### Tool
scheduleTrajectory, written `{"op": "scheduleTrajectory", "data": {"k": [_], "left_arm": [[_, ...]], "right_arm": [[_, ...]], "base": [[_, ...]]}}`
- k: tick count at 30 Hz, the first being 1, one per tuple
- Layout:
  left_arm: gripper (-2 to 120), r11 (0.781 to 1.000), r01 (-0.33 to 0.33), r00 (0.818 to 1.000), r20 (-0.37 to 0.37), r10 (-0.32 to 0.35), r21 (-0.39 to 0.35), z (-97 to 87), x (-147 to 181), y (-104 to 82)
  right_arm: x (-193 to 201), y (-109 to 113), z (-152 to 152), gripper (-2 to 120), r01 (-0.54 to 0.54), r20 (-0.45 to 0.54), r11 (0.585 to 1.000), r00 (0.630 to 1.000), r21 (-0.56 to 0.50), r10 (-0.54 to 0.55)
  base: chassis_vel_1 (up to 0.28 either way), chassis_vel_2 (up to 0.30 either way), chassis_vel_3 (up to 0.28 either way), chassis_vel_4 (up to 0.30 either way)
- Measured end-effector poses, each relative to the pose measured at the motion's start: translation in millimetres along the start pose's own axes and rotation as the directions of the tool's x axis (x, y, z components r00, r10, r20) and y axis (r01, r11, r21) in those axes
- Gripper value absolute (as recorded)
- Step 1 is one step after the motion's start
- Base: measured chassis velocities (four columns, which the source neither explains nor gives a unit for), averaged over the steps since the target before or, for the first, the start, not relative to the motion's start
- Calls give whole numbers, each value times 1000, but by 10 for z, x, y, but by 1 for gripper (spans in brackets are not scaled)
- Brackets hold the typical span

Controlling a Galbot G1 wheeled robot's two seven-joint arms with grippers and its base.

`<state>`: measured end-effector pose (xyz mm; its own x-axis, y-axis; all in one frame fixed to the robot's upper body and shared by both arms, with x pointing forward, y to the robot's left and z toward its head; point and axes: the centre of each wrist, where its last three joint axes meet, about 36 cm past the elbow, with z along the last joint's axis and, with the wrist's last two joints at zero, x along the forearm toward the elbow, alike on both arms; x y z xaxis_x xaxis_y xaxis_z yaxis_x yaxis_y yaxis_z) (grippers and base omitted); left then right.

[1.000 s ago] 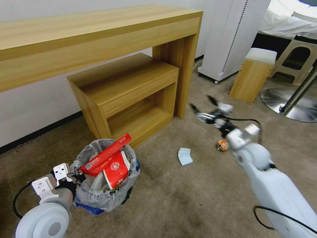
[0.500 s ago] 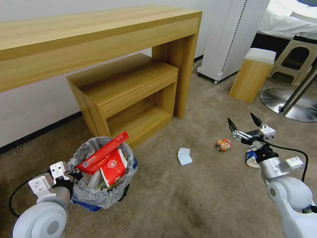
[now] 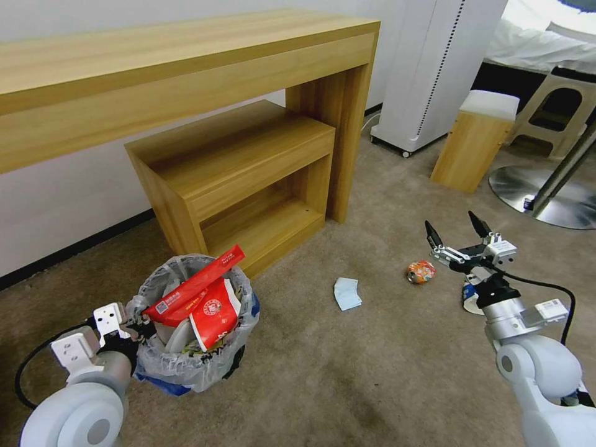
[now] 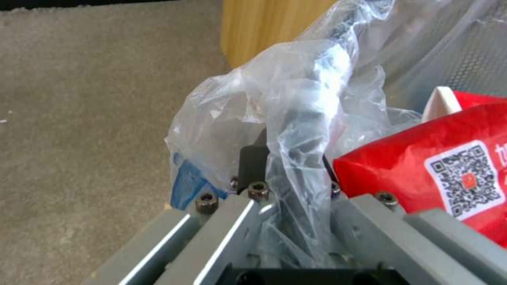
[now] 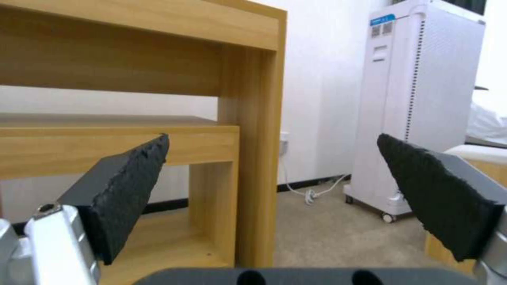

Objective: Pick up the trash bin and place the garbage on the floor into it.

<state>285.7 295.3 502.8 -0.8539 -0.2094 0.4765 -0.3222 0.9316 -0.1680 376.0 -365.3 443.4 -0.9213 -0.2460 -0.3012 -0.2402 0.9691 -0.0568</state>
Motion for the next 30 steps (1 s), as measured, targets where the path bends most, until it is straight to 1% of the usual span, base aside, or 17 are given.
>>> {"op": "scheduleTrajectory", "data": {"k": [11,24,30], "left_arm": [[0,1000,0,1000,4,0,0,2,-17,-8],[0,1000,3,1000,3,-3,-7,15,-19,31],[0,1000,3,1000,18,-3,-6,1,-7,33]], "right_arm": [[11,-64,-14,100,-12,1,1000,1000,8,12],[7,-9,0,100,-18,11,1000,1000,-10,18],[47,16,-7,100,-20,13,1000,1000,-14,20]], "base": [[-59,-63,-60,-61],[-104,-114,-116,-111],[-91,-78,-82,-83]]}}
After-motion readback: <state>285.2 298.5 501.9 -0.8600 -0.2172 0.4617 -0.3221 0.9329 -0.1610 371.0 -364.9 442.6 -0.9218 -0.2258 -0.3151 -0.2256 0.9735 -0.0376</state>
